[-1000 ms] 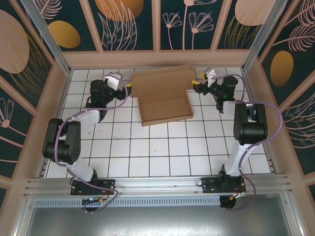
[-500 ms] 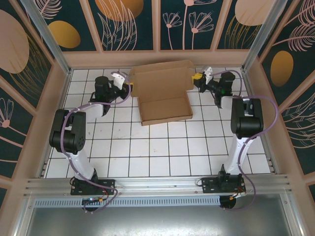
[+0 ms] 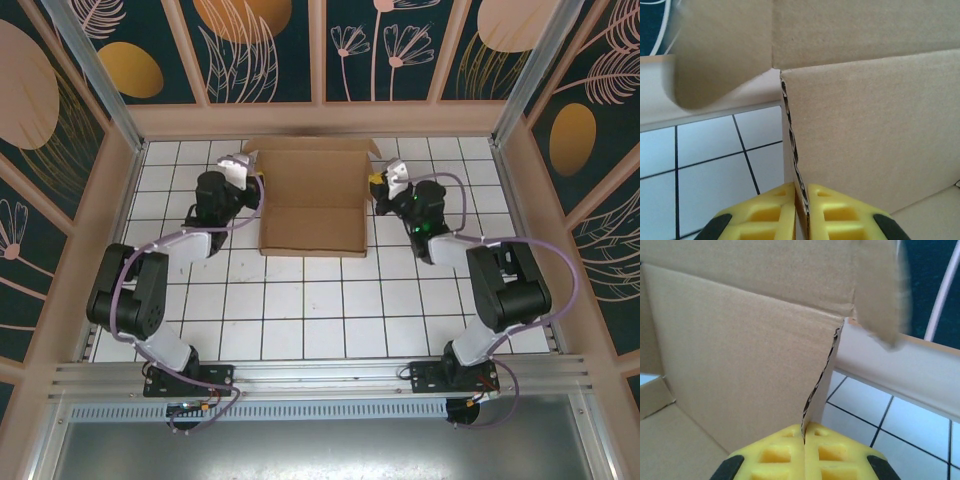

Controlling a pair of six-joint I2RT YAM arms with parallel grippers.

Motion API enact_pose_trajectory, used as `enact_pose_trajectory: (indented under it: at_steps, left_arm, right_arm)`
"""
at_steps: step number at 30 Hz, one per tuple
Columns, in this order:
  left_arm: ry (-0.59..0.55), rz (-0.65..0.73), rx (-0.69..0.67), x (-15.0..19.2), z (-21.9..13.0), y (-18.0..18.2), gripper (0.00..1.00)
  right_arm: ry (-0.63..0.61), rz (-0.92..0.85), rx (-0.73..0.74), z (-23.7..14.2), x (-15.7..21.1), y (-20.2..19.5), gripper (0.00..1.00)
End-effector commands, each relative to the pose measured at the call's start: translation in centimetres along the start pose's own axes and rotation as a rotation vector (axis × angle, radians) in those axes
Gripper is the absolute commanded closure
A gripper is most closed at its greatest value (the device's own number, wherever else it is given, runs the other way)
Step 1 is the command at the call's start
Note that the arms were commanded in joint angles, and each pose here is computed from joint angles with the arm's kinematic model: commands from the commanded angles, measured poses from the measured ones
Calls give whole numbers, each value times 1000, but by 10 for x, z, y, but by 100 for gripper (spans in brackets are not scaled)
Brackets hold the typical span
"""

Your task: Fold the paper box

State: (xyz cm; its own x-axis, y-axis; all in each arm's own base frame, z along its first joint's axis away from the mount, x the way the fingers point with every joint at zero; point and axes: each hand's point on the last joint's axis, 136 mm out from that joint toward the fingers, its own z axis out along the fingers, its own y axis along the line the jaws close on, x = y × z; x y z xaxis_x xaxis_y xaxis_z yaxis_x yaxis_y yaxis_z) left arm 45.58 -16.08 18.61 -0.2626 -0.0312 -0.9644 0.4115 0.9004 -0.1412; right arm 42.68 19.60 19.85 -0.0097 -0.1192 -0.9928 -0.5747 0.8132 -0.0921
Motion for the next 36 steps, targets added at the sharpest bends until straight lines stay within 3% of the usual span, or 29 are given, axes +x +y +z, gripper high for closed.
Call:
enact_pose_trajectory:
  at_steps: [1,3,9,14,22,28,31,32,34,36]
  left_arm:
    - [-95,-99,25,-14,-12,-26,88]
    - [-113,-144,27,-14,-14,-30,88]
    - [-127,-209,0,-8,-10,-41,88]
    - [-175,-261,-29,-12,-14,-37,86]
    - [-157,-391,-15,23,-12,-36,85]
    - [-195,-324,-50,10,-25,-31,77]
    - [-180,-246,-11,6,-30,-40,72]
    - [-173,-220,8,5,-31,-44,70]
    - [-165,-172,34,5,-37,-50,61]
    - [-170,-135,35,1,-44,-51,50]
  right_arm:
    - [-108,87,209,-14,-20,-2,100]
    - [-120,169,279,-14,-23,-2,100]
    - [-180,154,385,-5,-33,28,100]
    - [-179,161,412,2,-26,33,100]
    - [-180,211,430,0,-11,28,100]
    - [-190,215,413,-14,-11,14,100]
    - [-204,217,309,-26,-15,14,100]
    - [-197,211,278,-29,-13,11,96]
    - [-185,183,193,-36,-14,14,77]
    - [-158,165,138,-42,-12,16,68]
